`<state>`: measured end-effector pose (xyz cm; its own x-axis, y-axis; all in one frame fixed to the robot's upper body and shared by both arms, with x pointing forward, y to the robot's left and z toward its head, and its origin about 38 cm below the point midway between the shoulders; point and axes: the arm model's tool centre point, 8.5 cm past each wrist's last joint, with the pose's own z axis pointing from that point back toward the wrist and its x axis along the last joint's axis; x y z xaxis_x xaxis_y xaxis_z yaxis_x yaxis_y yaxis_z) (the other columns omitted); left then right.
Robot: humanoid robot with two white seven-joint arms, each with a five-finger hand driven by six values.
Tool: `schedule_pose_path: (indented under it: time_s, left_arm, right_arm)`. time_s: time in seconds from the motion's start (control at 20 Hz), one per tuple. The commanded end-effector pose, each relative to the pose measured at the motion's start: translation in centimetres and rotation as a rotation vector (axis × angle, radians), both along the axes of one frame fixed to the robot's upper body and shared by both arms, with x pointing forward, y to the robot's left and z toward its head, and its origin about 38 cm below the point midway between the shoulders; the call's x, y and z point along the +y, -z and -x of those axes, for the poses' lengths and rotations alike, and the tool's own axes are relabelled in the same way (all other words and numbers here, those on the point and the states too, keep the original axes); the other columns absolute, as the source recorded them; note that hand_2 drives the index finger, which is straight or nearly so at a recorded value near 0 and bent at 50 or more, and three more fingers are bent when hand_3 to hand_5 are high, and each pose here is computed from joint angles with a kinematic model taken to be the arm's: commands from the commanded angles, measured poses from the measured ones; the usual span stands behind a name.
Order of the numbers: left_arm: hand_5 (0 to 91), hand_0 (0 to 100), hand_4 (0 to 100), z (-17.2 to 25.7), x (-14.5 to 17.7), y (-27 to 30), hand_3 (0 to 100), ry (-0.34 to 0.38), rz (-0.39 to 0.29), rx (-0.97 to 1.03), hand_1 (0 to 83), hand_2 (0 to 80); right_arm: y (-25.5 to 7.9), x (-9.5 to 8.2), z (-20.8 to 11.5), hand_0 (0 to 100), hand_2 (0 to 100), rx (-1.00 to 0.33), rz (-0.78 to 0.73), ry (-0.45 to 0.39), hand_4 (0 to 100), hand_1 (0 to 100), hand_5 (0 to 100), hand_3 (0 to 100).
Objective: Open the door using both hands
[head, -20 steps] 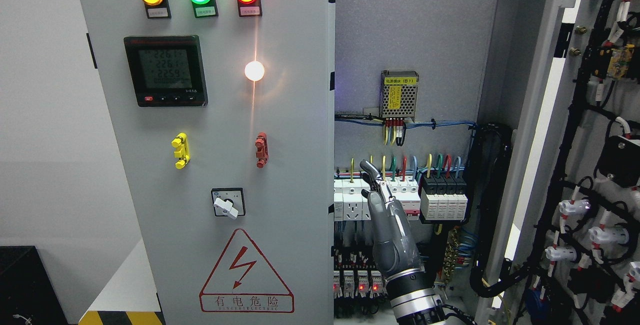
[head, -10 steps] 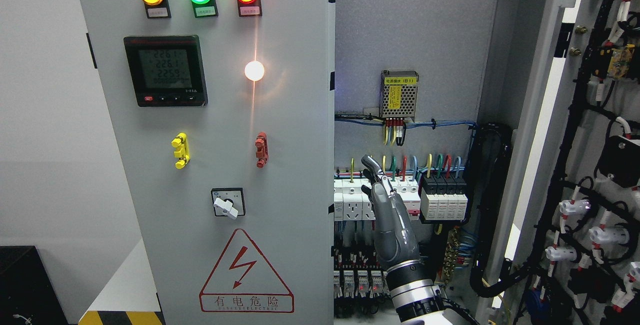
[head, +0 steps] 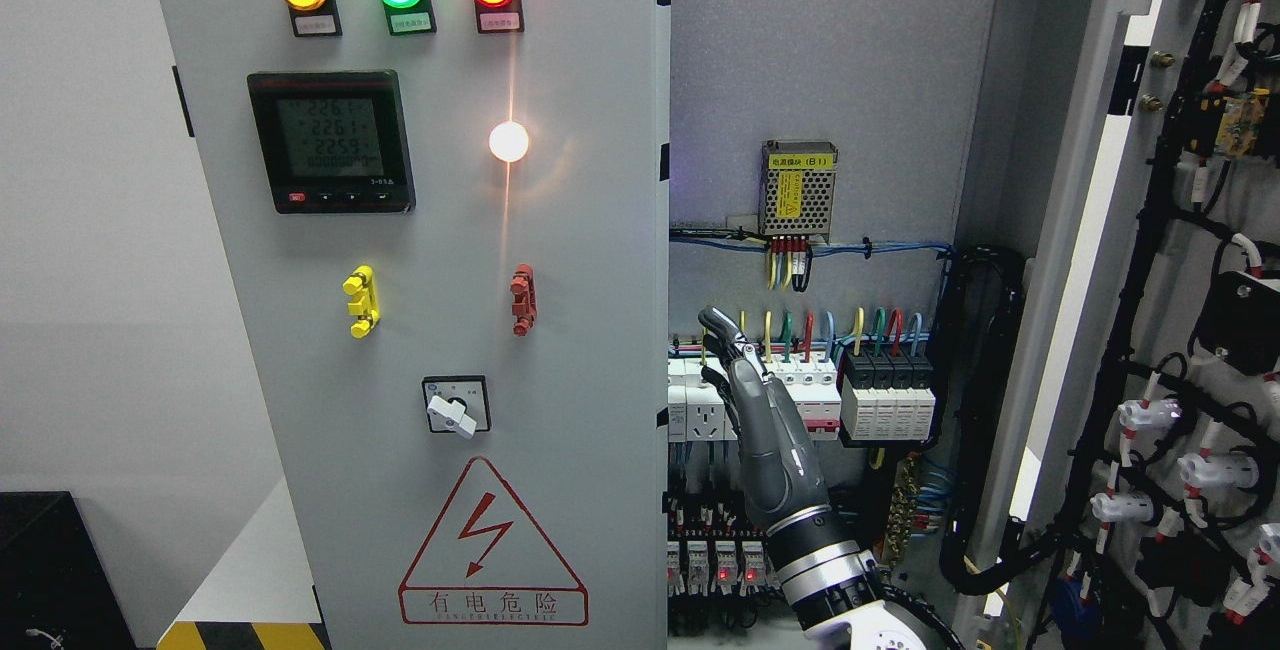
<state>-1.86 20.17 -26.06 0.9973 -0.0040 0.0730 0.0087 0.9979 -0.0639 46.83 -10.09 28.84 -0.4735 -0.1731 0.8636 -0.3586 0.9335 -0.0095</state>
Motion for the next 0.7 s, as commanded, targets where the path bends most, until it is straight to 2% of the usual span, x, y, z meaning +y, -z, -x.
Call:
schedule_pose_path:
  time_s: [0.0,0.25,0.4,0.65]
  left_arm:
    - [0.0,0,0,-0.2,-0.02,0.0,0,0.0,0.003,-0.004,0.0,0.0]
    - [0.0,0,0,-0.2,-0.02,0.0,0,0.0,0.003,-0.004,0.0,0.0]
    - [0.0,0,0,-0.2,-0.02,0.0,0,0.0,0.003,-0.004,0.0,0.0]
    - [0.0,0,0,-0.2,-0.02,0.0,0,0.0,0.003,-0.004,0.0,0.0]
  right_arm:
    - [0.41,-0.7,-1.35,19,0,0.064,-0.062,-0.027,0,0,0,0]
    - [0.09,-0.69,-1.68,19,0,0.072,-0.062,-0.034,0,0,0,0]
    - [0.48,-0.24,-1.77,19,0,0.074,-0.032,-0.086,0,0,0,0]
    - [0.49,-0.14,-2.21,19,0,0.087,-0.052,-0.11,0,0,0,0]
